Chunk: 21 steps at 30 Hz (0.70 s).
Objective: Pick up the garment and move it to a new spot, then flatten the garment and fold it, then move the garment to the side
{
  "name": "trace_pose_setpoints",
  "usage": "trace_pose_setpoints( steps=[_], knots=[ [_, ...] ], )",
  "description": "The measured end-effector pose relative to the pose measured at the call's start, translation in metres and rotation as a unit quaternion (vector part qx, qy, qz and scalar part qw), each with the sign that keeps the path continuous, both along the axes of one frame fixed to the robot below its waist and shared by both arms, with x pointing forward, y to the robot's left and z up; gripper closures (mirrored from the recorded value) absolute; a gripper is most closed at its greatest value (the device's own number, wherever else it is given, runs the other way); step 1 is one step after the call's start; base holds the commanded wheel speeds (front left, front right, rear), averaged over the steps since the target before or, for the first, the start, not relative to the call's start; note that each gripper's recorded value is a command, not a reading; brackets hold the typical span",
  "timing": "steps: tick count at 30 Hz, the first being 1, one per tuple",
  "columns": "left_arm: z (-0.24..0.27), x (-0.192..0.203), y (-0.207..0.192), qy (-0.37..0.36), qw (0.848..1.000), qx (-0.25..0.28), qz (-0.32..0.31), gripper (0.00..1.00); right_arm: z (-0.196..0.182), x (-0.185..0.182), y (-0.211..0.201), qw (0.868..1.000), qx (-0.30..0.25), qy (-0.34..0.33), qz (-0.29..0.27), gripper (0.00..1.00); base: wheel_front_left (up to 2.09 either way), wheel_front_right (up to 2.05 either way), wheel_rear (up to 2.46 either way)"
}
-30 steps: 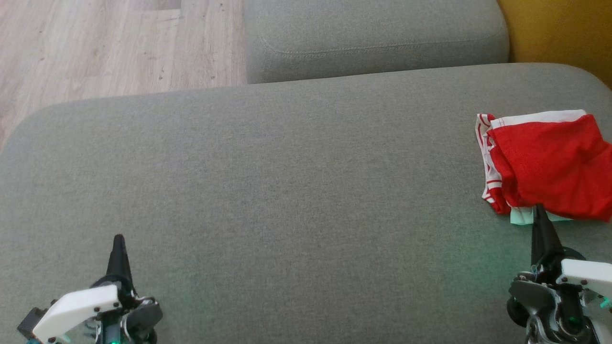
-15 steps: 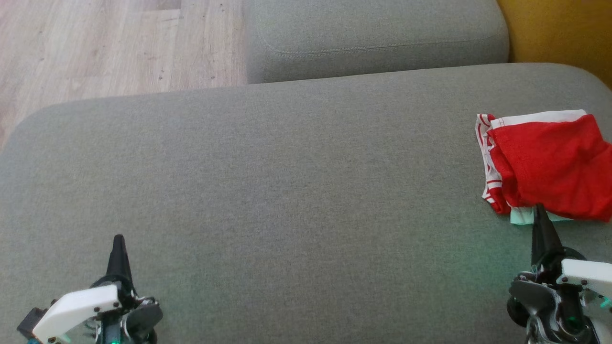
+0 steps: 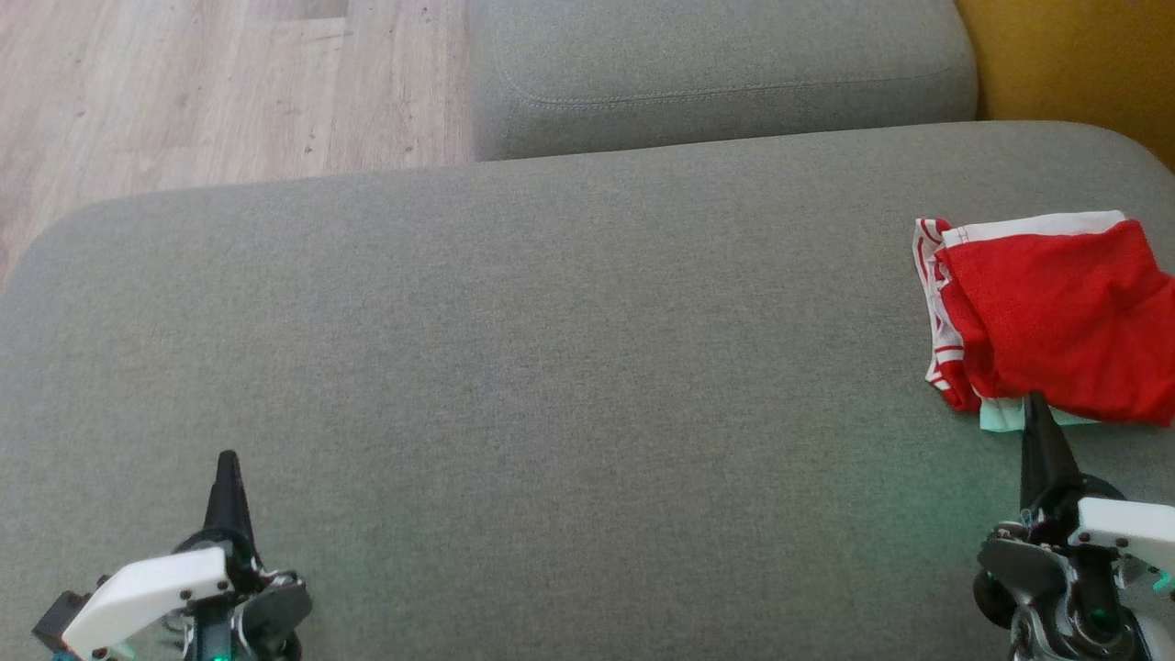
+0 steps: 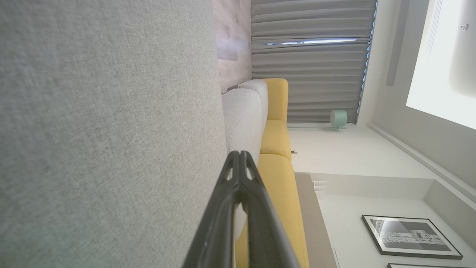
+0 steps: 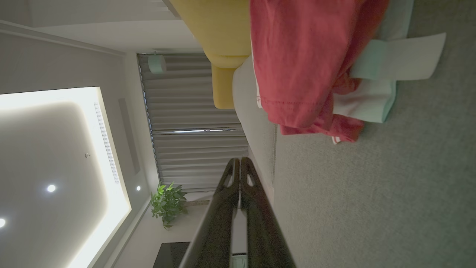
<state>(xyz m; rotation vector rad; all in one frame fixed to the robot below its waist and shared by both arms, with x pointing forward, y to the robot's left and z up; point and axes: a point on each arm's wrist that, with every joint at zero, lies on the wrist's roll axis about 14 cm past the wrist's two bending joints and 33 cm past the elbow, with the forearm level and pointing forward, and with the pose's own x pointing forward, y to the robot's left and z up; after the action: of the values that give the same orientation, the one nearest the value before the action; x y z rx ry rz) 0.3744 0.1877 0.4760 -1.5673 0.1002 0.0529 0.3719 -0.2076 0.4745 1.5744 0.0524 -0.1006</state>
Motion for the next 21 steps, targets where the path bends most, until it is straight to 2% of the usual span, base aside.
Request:
trace_pose_setpoints(
  steps=[21],
  knots=[
    [0.0, 0.0, 0.0001, 0.0, 1.0, 0.0, 0.0, 1.0, 0.0001, 0.0, -0.0001, 1.0, 0.0, 0.0, 0.0, 1.0, 0.0, 0.0, 0.0]
  ],
)
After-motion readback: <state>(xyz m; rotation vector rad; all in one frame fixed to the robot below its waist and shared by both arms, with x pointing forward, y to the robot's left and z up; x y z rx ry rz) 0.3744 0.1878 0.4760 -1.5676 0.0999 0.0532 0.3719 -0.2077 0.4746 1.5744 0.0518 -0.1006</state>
